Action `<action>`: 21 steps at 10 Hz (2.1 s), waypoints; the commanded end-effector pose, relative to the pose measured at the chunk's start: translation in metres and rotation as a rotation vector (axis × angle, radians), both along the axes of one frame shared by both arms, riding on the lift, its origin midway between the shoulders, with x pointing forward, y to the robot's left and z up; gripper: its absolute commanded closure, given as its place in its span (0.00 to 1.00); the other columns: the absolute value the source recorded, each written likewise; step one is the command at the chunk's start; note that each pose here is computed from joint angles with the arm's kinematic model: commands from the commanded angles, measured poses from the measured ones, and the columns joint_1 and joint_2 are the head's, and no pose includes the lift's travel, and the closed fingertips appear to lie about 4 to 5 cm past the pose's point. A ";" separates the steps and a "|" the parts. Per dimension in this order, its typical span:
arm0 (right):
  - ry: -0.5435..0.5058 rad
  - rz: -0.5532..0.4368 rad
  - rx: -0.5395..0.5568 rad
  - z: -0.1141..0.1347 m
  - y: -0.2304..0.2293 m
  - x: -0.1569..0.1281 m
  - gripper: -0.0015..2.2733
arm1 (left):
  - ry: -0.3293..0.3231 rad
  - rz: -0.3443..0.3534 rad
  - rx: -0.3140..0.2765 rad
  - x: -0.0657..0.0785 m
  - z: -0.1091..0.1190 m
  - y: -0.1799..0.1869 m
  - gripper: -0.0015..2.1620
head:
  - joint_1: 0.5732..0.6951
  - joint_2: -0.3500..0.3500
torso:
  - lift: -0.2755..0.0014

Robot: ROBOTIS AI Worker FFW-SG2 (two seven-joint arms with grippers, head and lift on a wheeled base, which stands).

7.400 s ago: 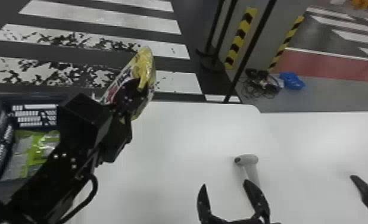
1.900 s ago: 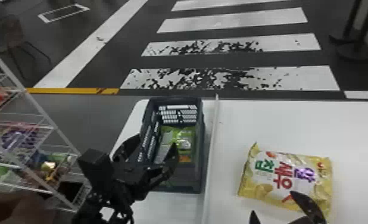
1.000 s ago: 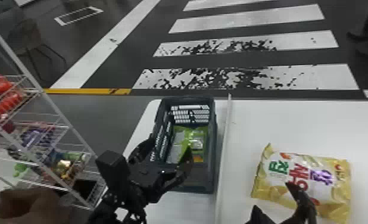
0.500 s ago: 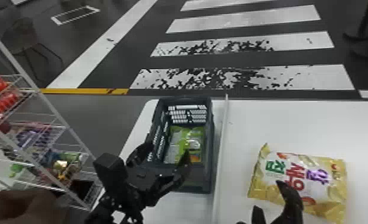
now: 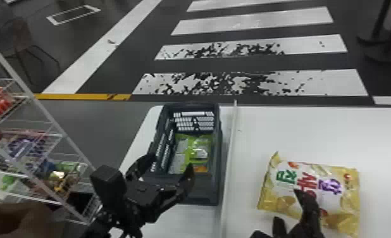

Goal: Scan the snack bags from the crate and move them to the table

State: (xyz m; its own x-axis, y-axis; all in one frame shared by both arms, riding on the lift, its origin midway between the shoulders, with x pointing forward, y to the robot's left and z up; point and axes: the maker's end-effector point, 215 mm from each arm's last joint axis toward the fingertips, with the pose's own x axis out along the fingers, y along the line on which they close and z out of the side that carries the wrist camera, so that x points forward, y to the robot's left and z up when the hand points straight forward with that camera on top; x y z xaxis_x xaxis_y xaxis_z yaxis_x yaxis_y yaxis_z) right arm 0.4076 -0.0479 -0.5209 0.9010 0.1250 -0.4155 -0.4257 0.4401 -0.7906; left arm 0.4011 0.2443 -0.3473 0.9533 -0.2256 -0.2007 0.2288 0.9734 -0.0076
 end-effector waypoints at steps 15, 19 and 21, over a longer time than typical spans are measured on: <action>0.151 0.016 -0.039 -0.020 -0.022 0.004 0.73 | 0.015 -0.009 -0.046 0.010 -0.011 0.000 0.02 | 1.00 0.84 | 0.65; 0.094 -0.082 0.061 0.034 -0.051 0.024 0.71 | 0.015 -0.014 -0.054 0.010 -0.012 -0.005 0.02 | 1.00 0.80 | 0.65; 0.110 -0.123 0.080 0.039 -0.058 0.014 0.00 | 0.015 -0.015 -0.055 0.010 -0.012 -0.005 0.02 | 1.00 0.77 | 0.65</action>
